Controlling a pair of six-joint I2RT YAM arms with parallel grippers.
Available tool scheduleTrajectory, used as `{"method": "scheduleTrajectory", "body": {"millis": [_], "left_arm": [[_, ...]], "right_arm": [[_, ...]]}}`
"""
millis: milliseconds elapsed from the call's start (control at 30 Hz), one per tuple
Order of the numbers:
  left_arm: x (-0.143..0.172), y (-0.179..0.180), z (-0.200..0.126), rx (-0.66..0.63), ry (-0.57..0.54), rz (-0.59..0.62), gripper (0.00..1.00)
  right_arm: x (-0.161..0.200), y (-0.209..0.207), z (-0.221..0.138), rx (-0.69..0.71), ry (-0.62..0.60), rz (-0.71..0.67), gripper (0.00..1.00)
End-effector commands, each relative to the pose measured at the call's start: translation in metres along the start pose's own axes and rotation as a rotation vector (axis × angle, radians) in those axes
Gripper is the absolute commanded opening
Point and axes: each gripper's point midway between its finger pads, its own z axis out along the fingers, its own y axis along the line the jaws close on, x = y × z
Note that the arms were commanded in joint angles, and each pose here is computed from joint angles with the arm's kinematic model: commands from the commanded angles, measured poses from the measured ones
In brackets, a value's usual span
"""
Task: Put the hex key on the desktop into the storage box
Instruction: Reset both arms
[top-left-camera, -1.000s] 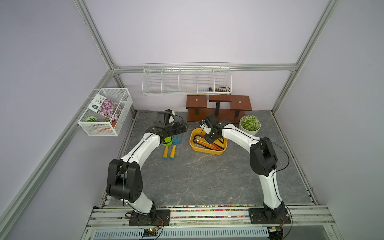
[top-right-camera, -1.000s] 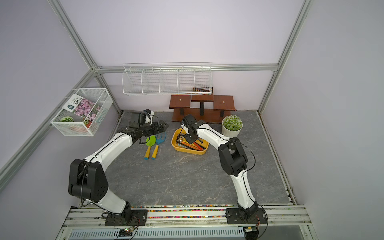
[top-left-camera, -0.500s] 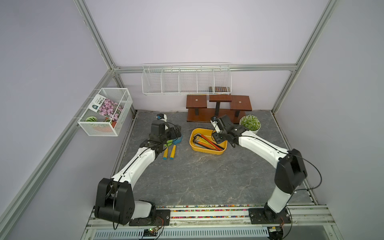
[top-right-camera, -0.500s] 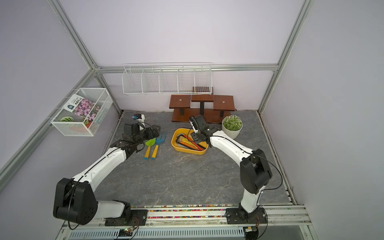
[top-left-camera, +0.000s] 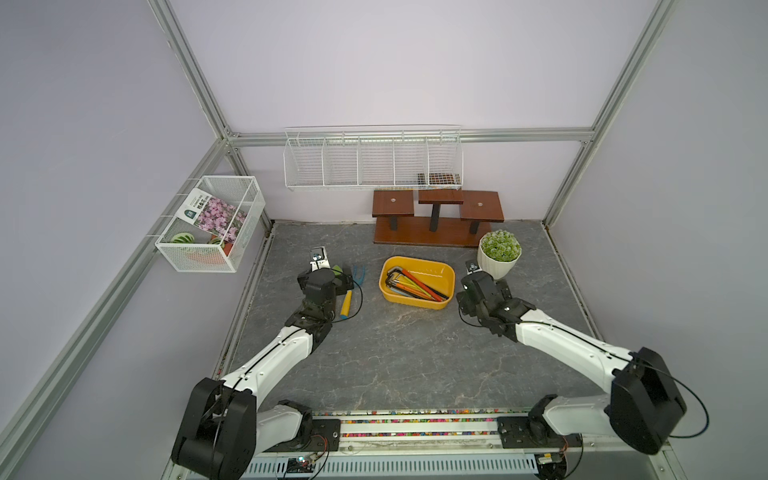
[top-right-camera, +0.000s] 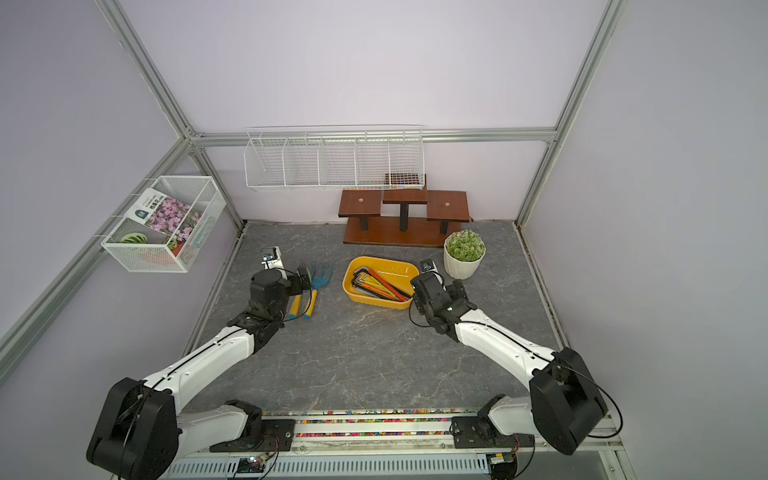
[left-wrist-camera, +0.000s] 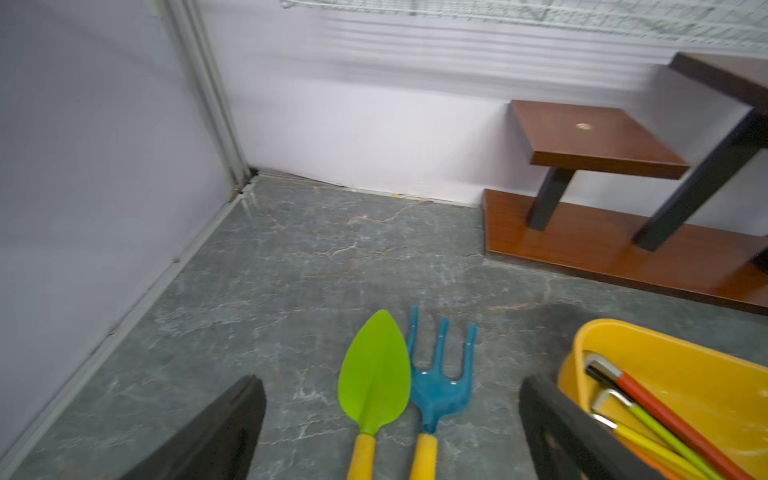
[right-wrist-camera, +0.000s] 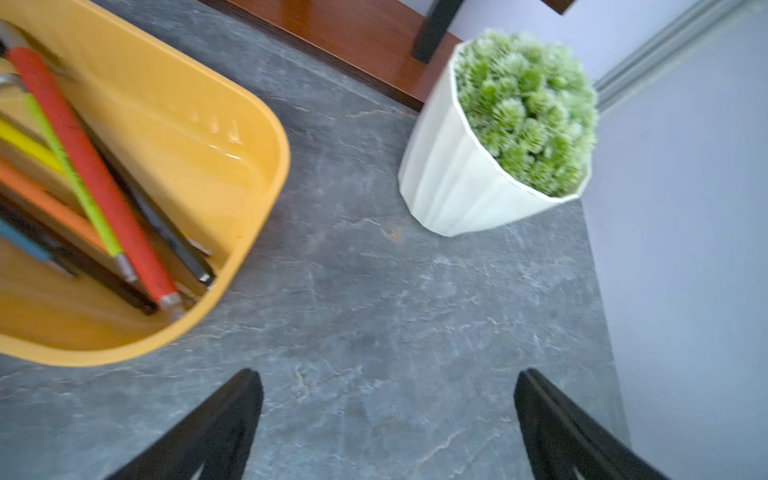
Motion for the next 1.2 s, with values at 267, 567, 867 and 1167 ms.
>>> {"method": "scheduleTrajectory", "body": {"millis": [267, 567, 867, 1167], "left_arm": [[0.040, 0.068, 0.012, -0.302, -0.005, 0.045, 1.00], [0.049, 0.089, 0.021, -0.237, -0.032, -0.085, 1.00], [0.046, 0.084, 0.036, -0.188, -0.020, 0.000, 1.00], [0.054, 0.088, 0.050, -0.123, -0.047, -0.004, 1.00]], "right_arm": [[0.028, -0.067, 0.013, 0.296, -0.084, 0.107, 0.99], [0.055, -0.115, 0.029, 0.370, -0.139, 0.356, 0.99], [0.061, -0.136, 0.041, 0.399, -0.202, 0.476, 0.99], [0.033, -0.115, 0.072, 0.307, -0.217, 0.382, 0.99]]}}
